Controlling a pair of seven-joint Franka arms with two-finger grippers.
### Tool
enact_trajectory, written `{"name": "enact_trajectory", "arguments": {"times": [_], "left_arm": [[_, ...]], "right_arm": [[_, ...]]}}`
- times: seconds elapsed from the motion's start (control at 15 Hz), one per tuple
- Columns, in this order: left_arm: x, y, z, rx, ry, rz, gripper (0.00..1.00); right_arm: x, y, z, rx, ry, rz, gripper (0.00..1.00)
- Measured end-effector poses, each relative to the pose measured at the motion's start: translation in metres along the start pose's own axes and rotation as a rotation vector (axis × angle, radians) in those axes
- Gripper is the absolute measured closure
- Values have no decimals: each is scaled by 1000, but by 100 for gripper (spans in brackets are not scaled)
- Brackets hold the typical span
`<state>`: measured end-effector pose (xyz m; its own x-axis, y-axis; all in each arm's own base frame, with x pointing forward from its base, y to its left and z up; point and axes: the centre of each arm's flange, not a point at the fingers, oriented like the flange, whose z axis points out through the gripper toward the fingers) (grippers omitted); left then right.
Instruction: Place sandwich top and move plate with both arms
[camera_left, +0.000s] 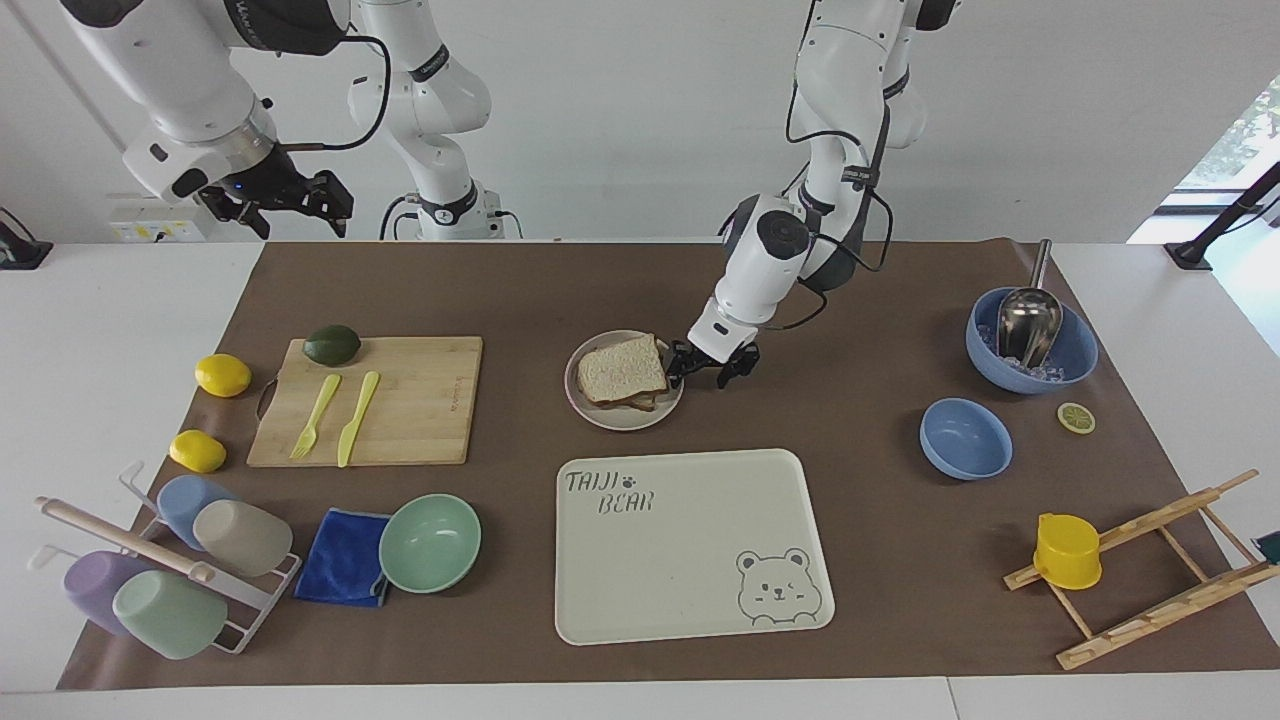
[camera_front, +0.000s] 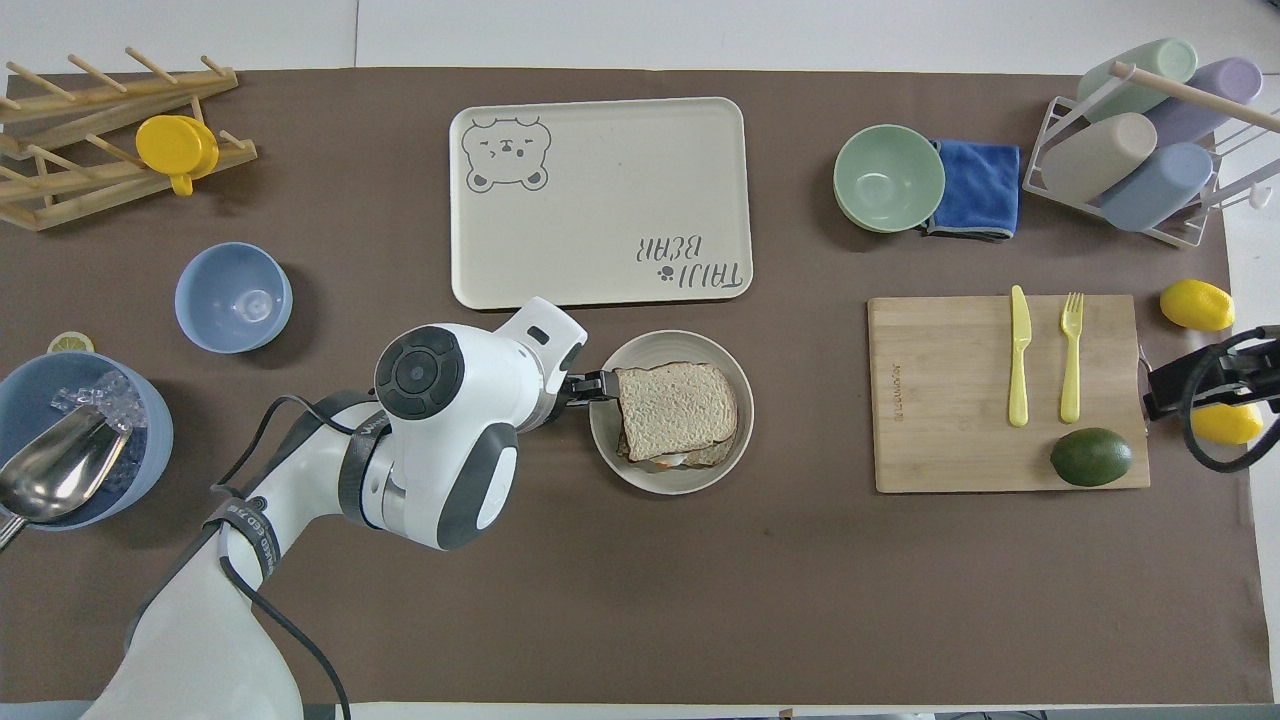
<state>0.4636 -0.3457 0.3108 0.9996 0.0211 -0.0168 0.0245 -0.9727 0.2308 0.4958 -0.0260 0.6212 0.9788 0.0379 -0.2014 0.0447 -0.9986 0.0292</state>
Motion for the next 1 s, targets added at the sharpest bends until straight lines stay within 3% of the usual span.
{"name": "enact_trajectory", "arguments": {"times": [0.13, 0.33, 0.67, 0.8, 0.93, 1.0], "left_arm": [[-6, 6, 2, 3, -9, 11, 15], [-8, 7, 3, 6, -17, 15, 20], [-9, 8, 4, 8, -21, 17, 77], [-10, 9, 4, 8, -21, 19, 81], [-12, 12, 2, 2, -21, 19, 97], [-13, 12, 2, 0, -23, 11, 97]], "right_arm": [[6, -6, 3, -5, 15, -11, 0], [21, -6, 25, -5, -35, -2, 0], [20, -11, 21, -8, -27, -11, 0], [18, -15, 19, -10, -22, -17, 0], [18, -12, 19, -9, -22, -13, 0], [18, -11, 19, -8, -22, -11, 0]]}}
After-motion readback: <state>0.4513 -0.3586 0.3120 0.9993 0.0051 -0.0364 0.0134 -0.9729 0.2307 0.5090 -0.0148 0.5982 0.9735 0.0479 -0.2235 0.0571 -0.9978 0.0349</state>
